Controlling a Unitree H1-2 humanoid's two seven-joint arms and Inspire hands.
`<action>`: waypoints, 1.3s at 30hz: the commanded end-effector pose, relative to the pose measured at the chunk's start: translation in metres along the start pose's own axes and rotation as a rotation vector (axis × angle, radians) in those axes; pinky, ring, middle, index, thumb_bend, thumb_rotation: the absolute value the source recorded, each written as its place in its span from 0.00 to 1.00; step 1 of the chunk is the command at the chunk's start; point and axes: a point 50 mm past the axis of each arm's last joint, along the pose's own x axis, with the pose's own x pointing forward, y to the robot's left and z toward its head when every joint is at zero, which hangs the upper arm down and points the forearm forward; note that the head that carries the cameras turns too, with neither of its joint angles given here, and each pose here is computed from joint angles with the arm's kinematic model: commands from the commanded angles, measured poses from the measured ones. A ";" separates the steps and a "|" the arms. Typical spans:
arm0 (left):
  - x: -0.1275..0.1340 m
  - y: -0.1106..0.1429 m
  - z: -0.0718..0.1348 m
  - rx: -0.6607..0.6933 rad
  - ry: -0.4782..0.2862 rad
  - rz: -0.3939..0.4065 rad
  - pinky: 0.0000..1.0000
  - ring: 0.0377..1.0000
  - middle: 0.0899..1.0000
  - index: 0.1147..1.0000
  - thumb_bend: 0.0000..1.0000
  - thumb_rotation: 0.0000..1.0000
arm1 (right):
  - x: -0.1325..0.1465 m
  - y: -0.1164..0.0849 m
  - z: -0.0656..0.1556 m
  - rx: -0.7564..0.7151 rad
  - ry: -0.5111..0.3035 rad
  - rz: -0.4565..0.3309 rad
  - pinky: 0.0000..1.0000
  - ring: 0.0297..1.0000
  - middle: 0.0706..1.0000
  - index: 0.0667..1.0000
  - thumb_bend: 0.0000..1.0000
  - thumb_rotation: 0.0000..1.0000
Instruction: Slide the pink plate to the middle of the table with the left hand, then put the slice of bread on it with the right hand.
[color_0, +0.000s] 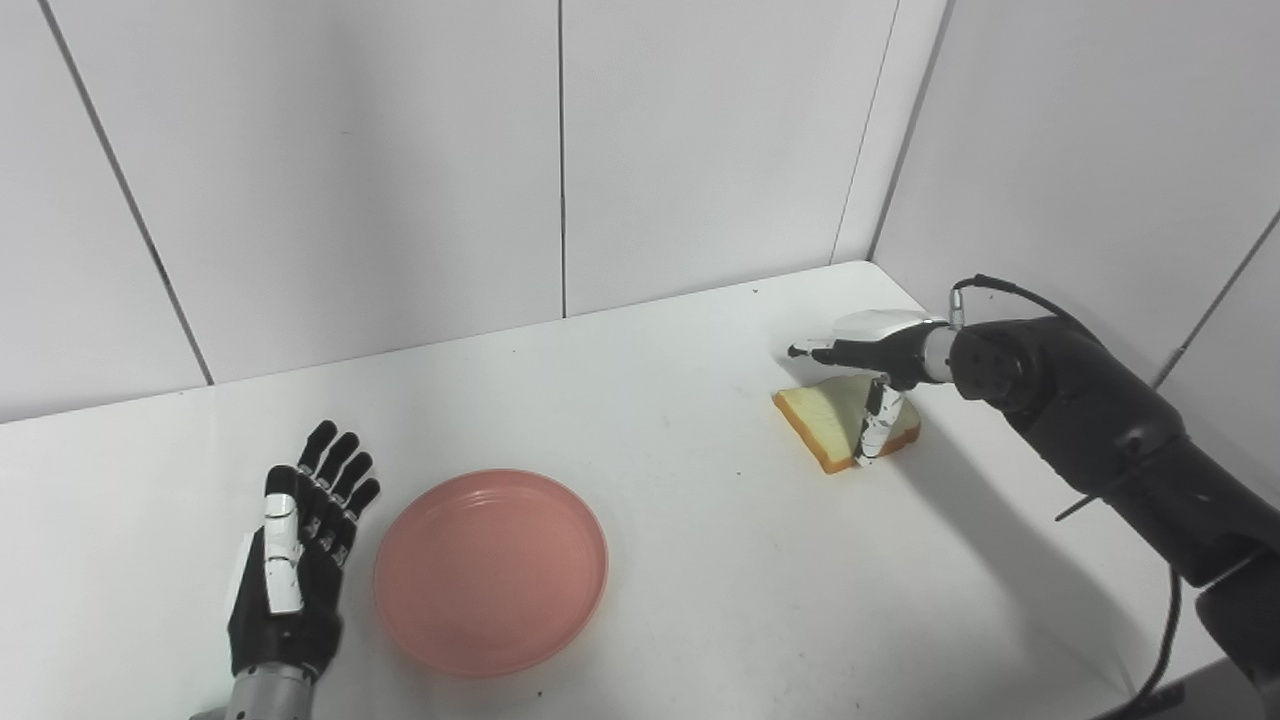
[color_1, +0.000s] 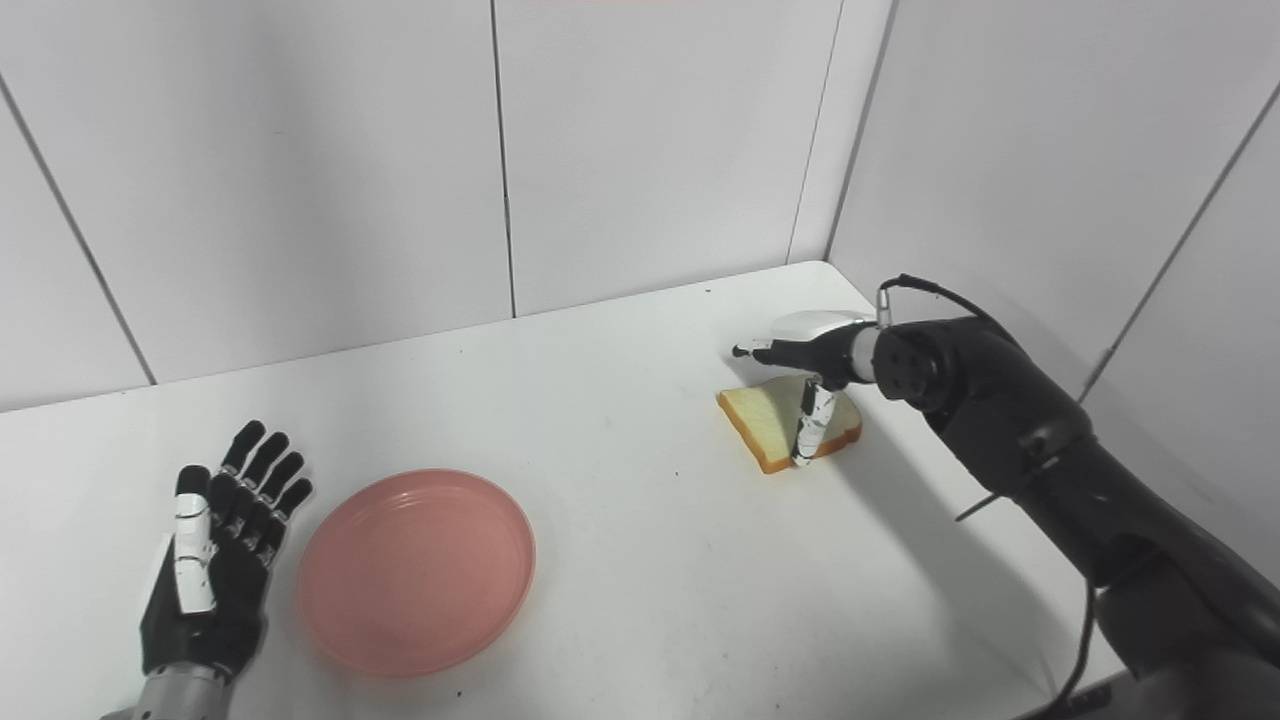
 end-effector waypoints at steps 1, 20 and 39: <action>0.001 0.001 0.008 0.015 -0.031 -0.009 0.92 0.93 0.93 0.90 0.71 0.97 | -0.015 -0.032 -0.003 -0.075 -0.001 -0.082 1.00 1.00 1.00 1.00 1.00 0.17; 0.002 -0.001 0.010 0.012 -0.032 -0.009 0.92 0.93 0.93 0.89 0.71 0.95 | -0.010 -0.024 0.003 -0.137 0.016 -0.055 1.00 1.00 1.00 0.96 0.97 0.12; 0.002 -0.001 0.010 0.013 -0.032 -0.011 0.93 0.93 0.93 0.89 0.71 0.95 | -0.001 -0.008 0.002 -0.136 -0.057 -0.253 0.76 0.82 0.81 0.72 0.86 0.04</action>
